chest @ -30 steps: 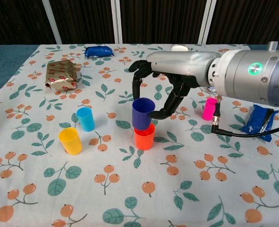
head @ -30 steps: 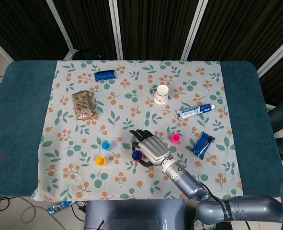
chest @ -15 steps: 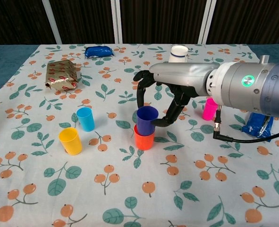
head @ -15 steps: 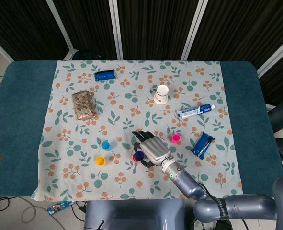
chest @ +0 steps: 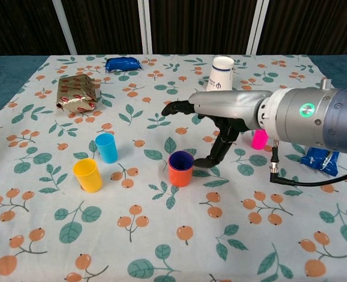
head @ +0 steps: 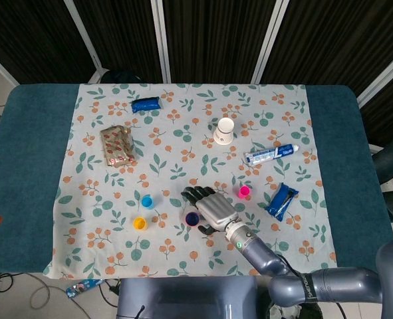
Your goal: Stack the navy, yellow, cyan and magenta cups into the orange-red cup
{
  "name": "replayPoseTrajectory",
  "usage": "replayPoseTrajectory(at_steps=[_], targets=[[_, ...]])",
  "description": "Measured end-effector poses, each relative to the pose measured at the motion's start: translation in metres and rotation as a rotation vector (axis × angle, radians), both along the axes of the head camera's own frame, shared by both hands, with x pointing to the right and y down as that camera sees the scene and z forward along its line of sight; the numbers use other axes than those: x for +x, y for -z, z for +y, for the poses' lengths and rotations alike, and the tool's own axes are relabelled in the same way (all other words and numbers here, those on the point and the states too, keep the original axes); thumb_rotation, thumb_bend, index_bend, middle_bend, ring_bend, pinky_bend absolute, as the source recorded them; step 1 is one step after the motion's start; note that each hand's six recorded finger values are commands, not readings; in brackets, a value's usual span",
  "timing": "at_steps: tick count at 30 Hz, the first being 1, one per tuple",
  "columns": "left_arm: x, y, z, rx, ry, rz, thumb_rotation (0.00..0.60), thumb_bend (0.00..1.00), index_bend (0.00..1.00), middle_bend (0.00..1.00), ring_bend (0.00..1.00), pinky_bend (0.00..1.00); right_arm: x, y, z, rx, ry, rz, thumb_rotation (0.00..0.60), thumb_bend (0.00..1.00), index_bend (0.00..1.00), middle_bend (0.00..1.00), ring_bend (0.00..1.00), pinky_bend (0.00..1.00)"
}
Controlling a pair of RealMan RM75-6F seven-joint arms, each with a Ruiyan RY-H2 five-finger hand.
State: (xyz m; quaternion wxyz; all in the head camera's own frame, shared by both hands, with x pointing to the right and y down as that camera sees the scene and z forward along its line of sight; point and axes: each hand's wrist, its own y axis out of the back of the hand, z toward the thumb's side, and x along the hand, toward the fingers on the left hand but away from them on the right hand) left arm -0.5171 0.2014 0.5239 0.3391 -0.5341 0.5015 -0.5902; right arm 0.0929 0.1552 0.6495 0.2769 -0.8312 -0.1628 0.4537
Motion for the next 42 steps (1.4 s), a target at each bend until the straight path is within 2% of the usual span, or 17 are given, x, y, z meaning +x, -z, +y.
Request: replayPoseTrajectory(at_steps=[6, 12, 19, 23, 27, 29, 32, 39, 42], targets=[[-0.001, 0.001, 0.000, 0.001, 0.001, 0.003, 0.600, 0.08, 0.03, 0.00, 0.00, 0.00, 0.022, 0.015, -0.013, 0.052, -0.039, 0.019, 0.600, 0.39, 0.07, 0.00, 0.02, 0.13], [0.001, 0.000, 0.001, -0.004, -0.006, 0.007, 0.600, 0.08, 0.03, 0.00, 0.00, 0.00, 0.082, 0.036, -0.017, 0.145, -0.114, 0.081, 0.600, 0.39, 0.08, 0.00, 0.02, 0.13], [0.007, -0.003, 0.003, -0.022, -0.028, 0.007, 0.600, 0.08, 0.03, 0.00, 0.00, 0.00, 0.158, 0.060, 0.007, 0.254, -0.206, 0.133, 0.600, 0.39, 0.01, 0.00, 0.02, 0.11], [0.009, -0.004, 0.004, -0.031, -0.036, 0.005, 0.600, 0.08, 0.03, 0.00, 0.00, 0.00, 0.216, 0.073, 0.032, 0.358, -0.286, 0.185, 0.600, 0.39, 0.00, 0.00, 0.01, 0.11], [0.015, -0.012, 0.005, -0.062, -0.057, 0.000, 0.600, 0.08, 0.03, 0.00, 0.00, 0.00, 0.264, 0.078, 0.061, 0.415, -0.341, 0.265, 0.600, 0.39, 0.00, 0.00, 0.01, 0.11], [0.018, -0.016, 0.005, -0.075, -0.072, -0.001, 0.600, 0.08, 0.03, 0.00, 0.00, 0.00, 0.278, 0.078, 0.074, 0.427, -0.365, 0.283, 0.600, 0.39, 0.00, 0.00, 0.01, 0.11], [0.023, -0.020, 0.004, -0.082, -0.100, 0.005, 0.600, 0.08, 0.03, 0.00, 0.00, 0.00, 0.288, 0.078, 0.081, 0.455, -0.397, 0.282, 0.600, 0.39, 0.00, 0.00, 0.01, 0.11], [0.031, -0.029, -0.001, -0.095, -0.178, 0.012, 0.600, 0.05, 0.05, 0.00, 0.00, 0.00, 0.302, 0.077, 0.079, 0.533, -0.440, 0.267, 0.600, 0.39, 0.00, 0.00, 0.01, 0.11], [0.041, -0.033, -0.007, -0.108, -0.244, 0.002, 0.600, 0.05, 0.07, 0.00, 0.00, 0.00, 0.304, 0.077, 0.078, 0.536, -0.456, 0.251, 0.600, 0.39, 0.00, 0.00, 0.00, 0.11]])
